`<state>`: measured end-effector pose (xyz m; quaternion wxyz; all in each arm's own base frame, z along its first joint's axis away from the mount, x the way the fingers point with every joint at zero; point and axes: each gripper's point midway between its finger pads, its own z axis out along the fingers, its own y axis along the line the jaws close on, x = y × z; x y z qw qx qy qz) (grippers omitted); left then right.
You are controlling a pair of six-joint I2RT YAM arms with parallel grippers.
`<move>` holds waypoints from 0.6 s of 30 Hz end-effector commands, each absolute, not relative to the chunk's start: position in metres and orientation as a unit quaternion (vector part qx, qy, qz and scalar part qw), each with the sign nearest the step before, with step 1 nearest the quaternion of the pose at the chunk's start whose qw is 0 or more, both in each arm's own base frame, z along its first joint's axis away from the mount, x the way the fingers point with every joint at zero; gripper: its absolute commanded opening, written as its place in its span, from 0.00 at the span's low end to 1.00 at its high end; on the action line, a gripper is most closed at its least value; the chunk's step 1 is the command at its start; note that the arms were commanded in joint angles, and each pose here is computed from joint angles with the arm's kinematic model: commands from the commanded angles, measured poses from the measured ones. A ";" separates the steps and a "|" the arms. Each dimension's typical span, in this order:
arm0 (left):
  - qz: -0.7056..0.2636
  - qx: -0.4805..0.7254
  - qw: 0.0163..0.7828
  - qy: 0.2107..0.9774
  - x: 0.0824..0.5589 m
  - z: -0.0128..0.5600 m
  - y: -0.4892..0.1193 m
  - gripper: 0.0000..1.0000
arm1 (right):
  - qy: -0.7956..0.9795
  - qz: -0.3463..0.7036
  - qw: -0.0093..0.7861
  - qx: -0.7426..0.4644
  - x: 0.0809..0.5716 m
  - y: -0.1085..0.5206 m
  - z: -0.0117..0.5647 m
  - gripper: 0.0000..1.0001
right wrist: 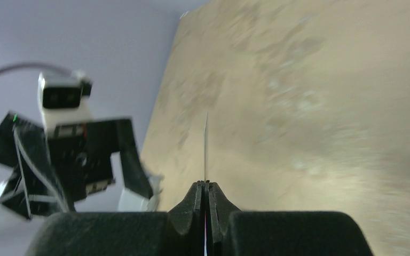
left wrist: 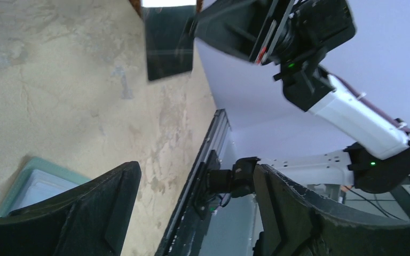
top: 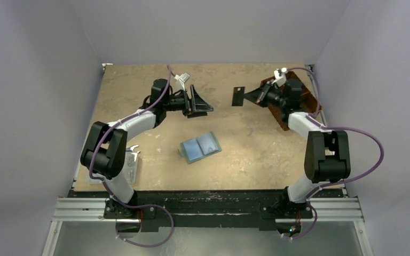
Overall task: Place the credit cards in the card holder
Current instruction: Pick up the credit card from the storage box.
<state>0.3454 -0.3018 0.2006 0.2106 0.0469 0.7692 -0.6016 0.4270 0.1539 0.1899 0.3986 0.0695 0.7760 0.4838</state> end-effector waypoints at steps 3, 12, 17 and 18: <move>-0.664 0.064 0.225 0.711 0.326 0.247 -0.287 0.84 | 0.732 0.591 0.337 -0.043 0.367 0.225 0.226 0.00; -0.676 0.078 0.234 0.694 0.302 0.247 -0.274 0.80 | 0.698 0.644 0.301 -0.084 0.331 0.255 0.251 0.00; -0.712 0.072 0.218 0.663 0.291 0.254 -0.275 0.68 | 0.680 0.672 0.281 -0.087 0.320 0.264 0.259 0.00; -0.724 0.067 0.211 0.654 0.289 0.256 -0.274 0.65 | 0.675 0.678 0.277 -0.087 0.317 0.266 0.261 0.00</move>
